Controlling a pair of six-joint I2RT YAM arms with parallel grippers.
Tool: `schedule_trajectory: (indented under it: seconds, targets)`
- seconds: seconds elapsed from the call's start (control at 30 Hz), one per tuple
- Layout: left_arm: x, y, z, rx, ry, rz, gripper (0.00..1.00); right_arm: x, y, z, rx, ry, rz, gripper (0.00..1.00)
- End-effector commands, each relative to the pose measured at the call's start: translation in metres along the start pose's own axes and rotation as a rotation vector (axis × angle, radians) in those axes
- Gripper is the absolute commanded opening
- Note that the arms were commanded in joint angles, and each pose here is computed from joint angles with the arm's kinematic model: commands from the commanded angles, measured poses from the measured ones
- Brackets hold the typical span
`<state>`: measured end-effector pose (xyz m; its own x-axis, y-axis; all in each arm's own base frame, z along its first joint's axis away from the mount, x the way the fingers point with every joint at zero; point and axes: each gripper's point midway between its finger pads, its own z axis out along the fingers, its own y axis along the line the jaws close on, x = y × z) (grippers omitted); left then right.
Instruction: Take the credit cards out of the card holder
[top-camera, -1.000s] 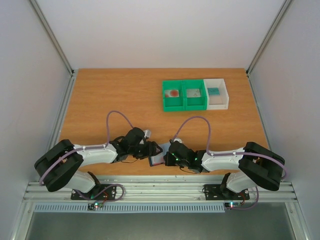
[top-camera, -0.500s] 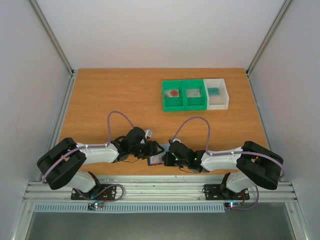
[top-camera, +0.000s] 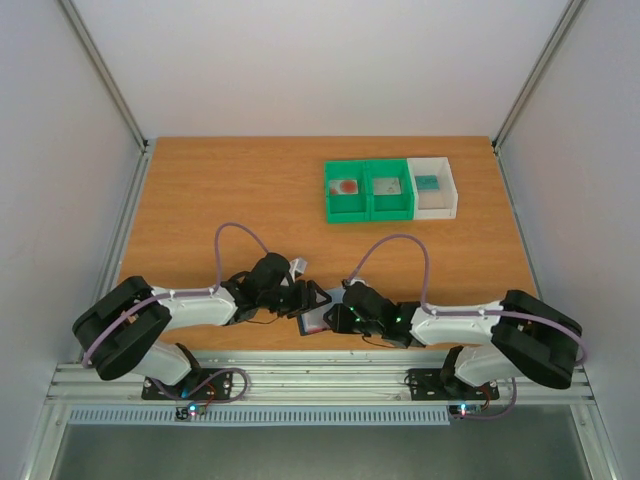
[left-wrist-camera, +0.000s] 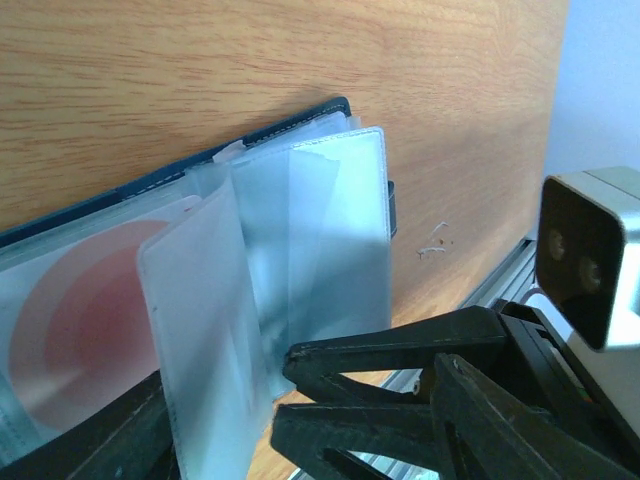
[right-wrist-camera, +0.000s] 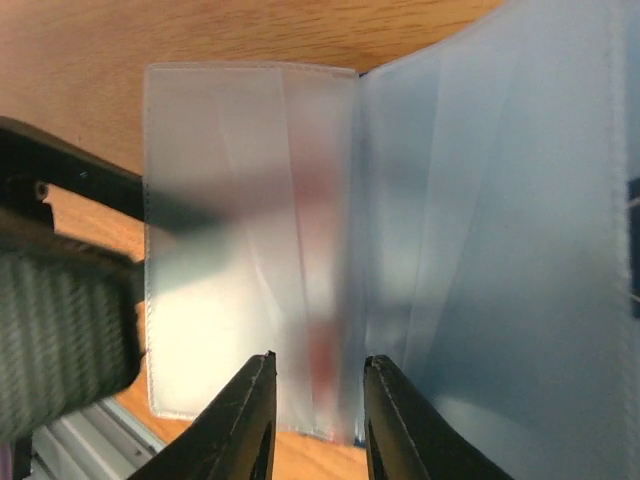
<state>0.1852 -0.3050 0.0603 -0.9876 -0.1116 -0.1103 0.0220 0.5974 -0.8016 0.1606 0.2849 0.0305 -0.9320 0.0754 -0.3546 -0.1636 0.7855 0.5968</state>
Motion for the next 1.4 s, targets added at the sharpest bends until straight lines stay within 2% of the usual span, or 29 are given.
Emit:
schedule_trajectory:
  seconds: [0.0, 0.17, 0.43, 0.87, 0.97, 1.17, 1.37]
  targets:
    - [-0.011, -0.033, -0.001, 0.098, -0.028, 0.044, 0.62, -0.002, -0.007, -0.015, 0.025, -0.019, 0.008, 0.27]
    - [-0.012, -0.039, 0.004, 0.121, -0.016, 0.044, 0.61, -0.015, -0.011, -0.037, 0.091, -0.071, -0.04, 0.33]
    - [-0.013, -0.053, 0.014, 0.13, 0.003, 0.057, 0.6, -0.026, -0.018, -0.072, 0.146, -0.137, -0.071, 0.33]
    - [-0.018, -0.057, 0.021, 0.122, 0.008, 0.071, 0.58, -0.03, -0.013, -0.079, 0.131, -0.148, -0.075, 0.33]
    - [-0.018, -0.047, 0.016, 0.058, -0.004, 0.076, 0.57, -0.029, -0.006, -0.077, 0.112, -0.131, -0.084, 0.33]
    - [-0.026, -0.024, -0.004, -0.08, -0.067, 0.087, 0.46, -0.029, 0.017, -0.068, 0.041, -0.093, -0.102, 0.28]
    - [-0.028, 0.009, -0.025, -0.152, -0.091, 0.024, 0.39, -0.028, 0.038, -0.048, 0.003, -0.042, -0.117, 0.26]
